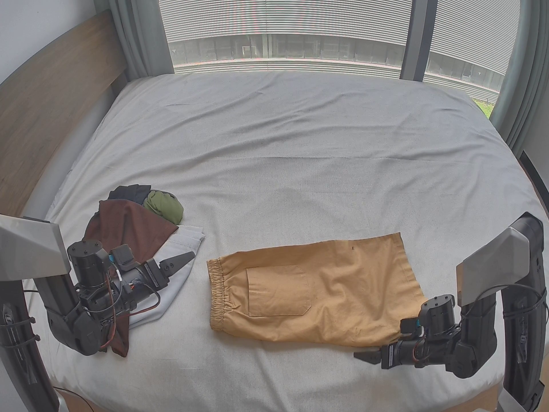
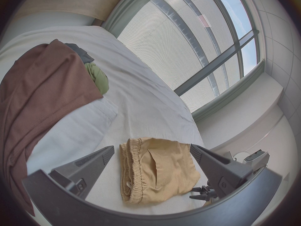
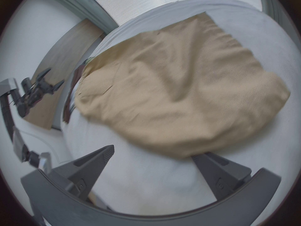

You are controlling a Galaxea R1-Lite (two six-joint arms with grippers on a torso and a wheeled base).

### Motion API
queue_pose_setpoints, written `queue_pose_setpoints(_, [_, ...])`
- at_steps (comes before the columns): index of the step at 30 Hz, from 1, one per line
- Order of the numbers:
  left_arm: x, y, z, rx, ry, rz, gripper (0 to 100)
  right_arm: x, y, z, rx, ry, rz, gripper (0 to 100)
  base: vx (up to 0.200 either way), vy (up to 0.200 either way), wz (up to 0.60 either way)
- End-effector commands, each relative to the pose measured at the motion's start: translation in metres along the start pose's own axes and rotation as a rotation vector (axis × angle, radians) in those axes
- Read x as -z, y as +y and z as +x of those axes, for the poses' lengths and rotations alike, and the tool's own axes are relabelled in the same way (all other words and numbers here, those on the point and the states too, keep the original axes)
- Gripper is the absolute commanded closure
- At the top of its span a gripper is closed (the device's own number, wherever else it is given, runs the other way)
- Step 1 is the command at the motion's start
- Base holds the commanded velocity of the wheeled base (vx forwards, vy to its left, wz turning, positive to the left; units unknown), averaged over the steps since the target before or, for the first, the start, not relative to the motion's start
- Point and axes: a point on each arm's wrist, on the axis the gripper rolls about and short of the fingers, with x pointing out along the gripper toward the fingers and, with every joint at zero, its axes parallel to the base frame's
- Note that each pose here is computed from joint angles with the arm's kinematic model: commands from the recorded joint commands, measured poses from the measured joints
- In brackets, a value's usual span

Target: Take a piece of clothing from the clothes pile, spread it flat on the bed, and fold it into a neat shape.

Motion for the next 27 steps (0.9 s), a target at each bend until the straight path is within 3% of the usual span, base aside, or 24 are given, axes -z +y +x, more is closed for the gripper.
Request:
queue_pose_setpoints(1, [0.011,-0.001,0.005,0.006,0.043,-0.004,0,0.011,0.023,-0.021,-0.126,0.063,-0.046,0,0.000,0.000,0.00])
queue_pose_setpoints(7, [0.029,0.007,0.015,-0.018,0.105,-0.024,0,0.005,0.037,-0.023,-0.222,-0.006,-0.096,0,0.000,0.000,0.00])
queue_pose_setpoints(13, [0.040,0.013,0.019,-0.040,0.139,-0.041,0,-0.002,0.051,-0.025,-0.350,-0.010,-0.138,0,0.000,0.000,0.00])
queue_pose_setpoints(17, [0.047,0.017,0.023,-0.057,0.156,-0.039,0,-0.017,0.057,-0.018,-0.378,-0.075,-0.154,0,0.000,0.000,0.00])
queue_pose_setpoints(27, [0.068,0.024,0.042,-0.110,0.177,-0.039,0,-0.051,0.068,-0.010,-0.431,-0.205,-0.094,0,0.000,0.000,0.00])
